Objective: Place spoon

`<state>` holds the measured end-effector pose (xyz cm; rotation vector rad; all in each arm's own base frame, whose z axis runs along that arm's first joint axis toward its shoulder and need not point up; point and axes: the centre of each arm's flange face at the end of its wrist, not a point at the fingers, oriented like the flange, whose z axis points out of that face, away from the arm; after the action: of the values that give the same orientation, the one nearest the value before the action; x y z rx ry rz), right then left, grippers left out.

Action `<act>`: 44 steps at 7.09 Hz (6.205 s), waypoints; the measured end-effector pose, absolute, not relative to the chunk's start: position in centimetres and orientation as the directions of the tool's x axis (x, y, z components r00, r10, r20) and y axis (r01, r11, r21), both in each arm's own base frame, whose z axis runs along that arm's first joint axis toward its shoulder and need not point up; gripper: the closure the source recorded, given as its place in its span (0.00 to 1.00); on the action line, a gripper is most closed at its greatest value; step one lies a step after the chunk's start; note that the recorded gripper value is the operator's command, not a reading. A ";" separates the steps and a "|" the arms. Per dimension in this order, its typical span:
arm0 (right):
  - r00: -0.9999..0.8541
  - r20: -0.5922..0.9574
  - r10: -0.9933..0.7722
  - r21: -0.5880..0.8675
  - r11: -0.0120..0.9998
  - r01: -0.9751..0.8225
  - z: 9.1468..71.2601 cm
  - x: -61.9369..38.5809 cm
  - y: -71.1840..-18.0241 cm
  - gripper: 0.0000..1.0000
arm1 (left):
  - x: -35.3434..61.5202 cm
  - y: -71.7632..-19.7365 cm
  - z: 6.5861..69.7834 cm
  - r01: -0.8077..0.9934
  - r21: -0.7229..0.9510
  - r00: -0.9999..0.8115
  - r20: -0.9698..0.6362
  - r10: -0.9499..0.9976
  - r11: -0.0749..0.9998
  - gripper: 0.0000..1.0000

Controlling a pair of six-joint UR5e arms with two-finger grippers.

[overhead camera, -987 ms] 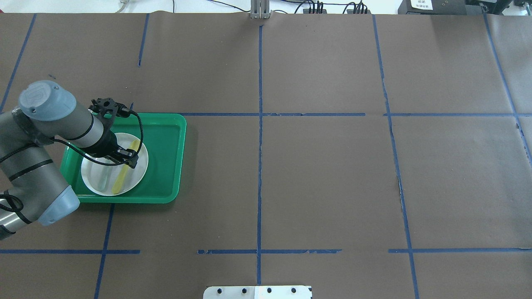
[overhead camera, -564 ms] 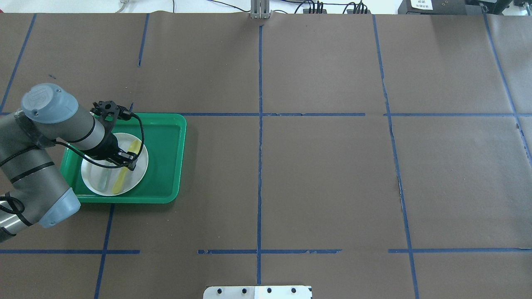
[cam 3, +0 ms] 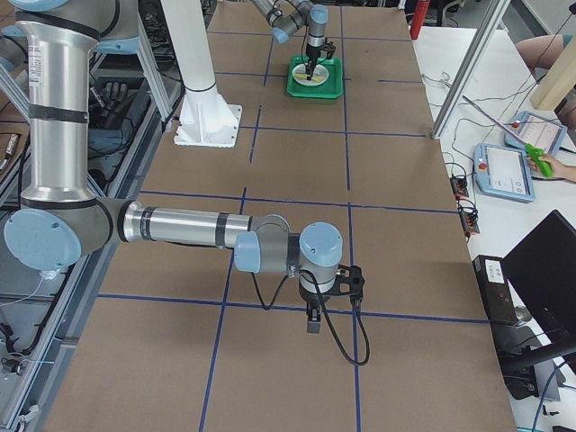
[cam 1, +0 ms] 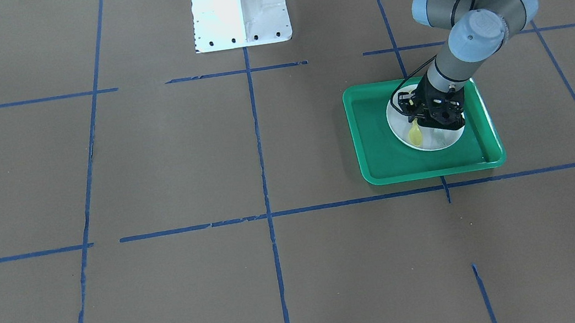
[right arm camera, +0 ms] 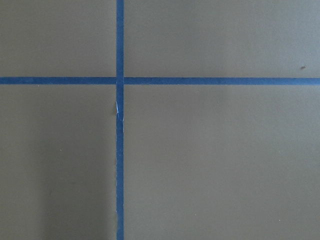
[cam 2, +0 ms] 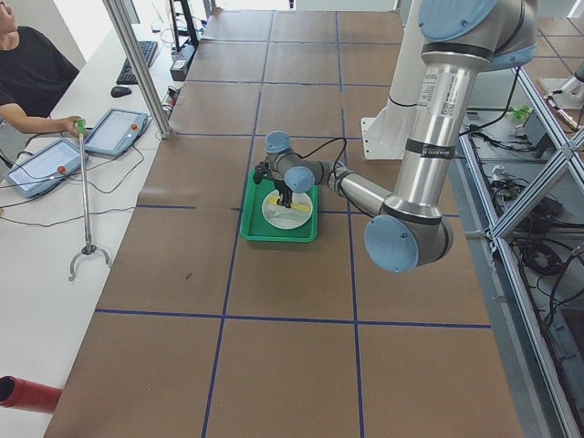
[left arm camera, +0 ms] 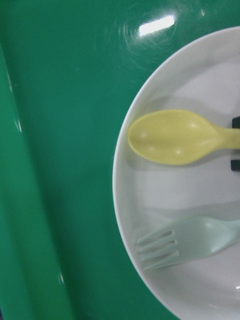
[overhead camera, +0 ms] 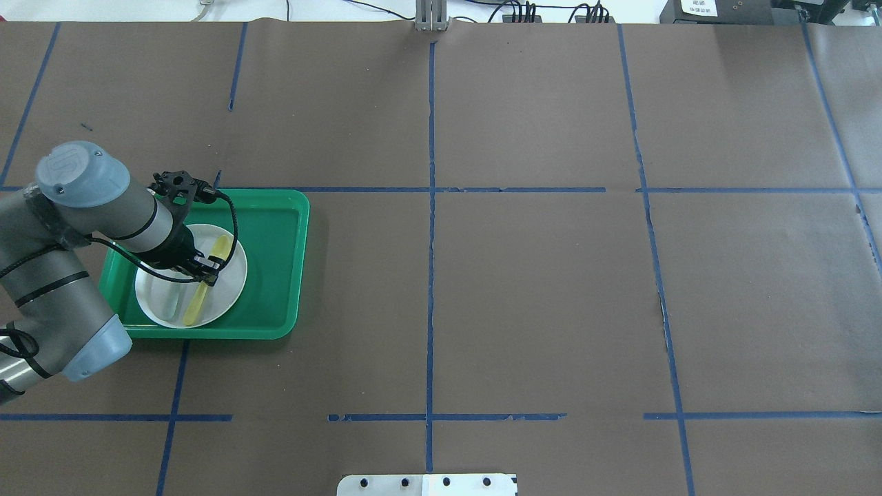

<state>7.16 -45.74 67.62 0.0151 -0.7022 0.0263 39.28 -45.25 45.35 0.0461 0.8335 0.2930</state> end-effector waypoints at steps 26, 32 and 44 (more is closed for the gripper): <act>0.763 0.646 0.020 0.004 1.000 -0.029 67.7 7.2 -45.7 0.00 | -9.5 -50.6 62.1 -0.027 0.173 0.740 -0.659 0.136 0.985 0.27; 0.763 0.646 0.020 0.004 1.000 -0.029 67.7 7.2 -45.7 0.00 | -11.7 -46.5 65.6 -0.031 0.073 0.762 -0.643 0.071 0.997 0.00; 0.763 0.646 0.020 0.004 1.000 -0.029 67.7 7.2 -45.7 0.00 | -11.6 -46.6 64.4 -0.036 0.064 0.756 -0.651 0.069 0.997 0.00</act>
<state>7.16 -45.70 67.69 0.0137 -0.7024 0.0269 -11.55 -46.56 64.44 0.0491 0.7112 0.0570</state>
